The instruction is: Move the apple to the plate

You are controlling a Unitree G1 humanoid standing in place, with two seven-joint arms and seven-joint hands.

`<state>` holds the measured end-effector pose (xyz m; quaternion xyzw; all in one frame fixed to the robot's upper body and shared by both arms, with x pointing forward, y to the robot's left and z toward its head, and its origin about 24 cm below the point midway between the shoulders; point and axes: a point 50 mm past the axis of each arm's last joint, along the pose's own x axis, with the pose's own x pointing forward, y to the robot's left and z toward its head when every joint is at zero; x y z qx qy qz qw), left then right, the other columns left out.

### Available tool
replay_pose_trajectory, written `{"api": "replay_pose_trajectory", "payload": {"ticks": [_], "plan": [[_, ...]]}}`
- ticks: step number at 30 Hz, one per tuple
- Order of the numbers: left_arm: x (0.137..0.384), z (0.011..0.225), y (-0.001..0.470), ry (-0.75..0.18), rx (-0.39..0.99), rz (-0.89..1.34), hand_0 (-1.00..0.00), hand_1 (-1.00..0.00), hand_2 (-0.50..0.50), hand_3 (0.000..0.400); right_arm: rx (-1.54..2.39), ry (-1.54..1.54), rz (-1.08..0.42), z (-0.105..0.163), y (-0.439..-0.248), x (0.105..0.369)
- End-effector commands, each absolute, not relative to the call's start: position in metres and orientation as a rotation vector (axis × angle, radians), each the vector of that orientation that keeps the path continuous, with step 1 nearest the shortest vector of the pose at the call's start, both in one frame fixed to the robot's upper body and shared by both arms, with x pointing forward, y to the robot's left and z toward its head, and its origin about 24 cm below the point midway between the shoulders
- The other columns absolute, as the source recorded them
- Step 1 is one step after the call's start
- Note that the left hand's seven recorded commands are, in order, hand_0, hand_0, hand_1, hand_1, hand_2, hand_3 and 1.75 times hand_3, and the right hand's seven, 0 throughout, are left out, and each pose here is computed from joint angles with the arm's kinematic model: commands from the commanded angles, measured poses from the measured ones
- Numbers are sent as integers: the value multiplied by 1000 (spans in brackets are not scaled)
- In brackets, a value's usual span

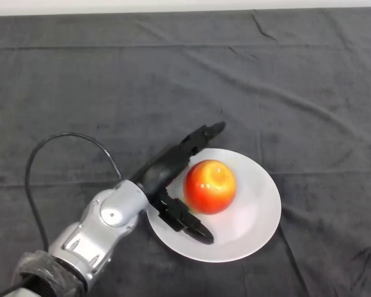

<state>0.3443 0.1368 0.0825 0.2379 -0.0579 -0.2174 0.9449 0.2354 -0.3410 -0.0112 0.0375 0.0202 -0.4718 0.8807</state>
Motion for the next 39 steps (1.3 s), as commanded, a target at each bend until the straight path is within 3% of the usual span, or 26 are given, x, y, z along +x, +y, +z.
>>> {"api": "replay_pose_trajectory", "payload": {"ticks": [1, 15, 28, 39], "plan": [[356, 120, 149, -235, 496, -385, 0, 0, 0, 0, 112, 251, -1018, -51, -330, 209], [364, 182, 208, -391, 443, -2, 0, 0, 0, 0, 112, 251, -1018, -51, -330, 209], [364, 215, 249, -506, 432, 248, 0, 0, 0, 0, 112, 251, -1018, -51, -330, 209], [339, 233, 308, -578, 430, 463, 0, 0, 0, 0, 112, 251, -1018, -51, -330, 209]]}}
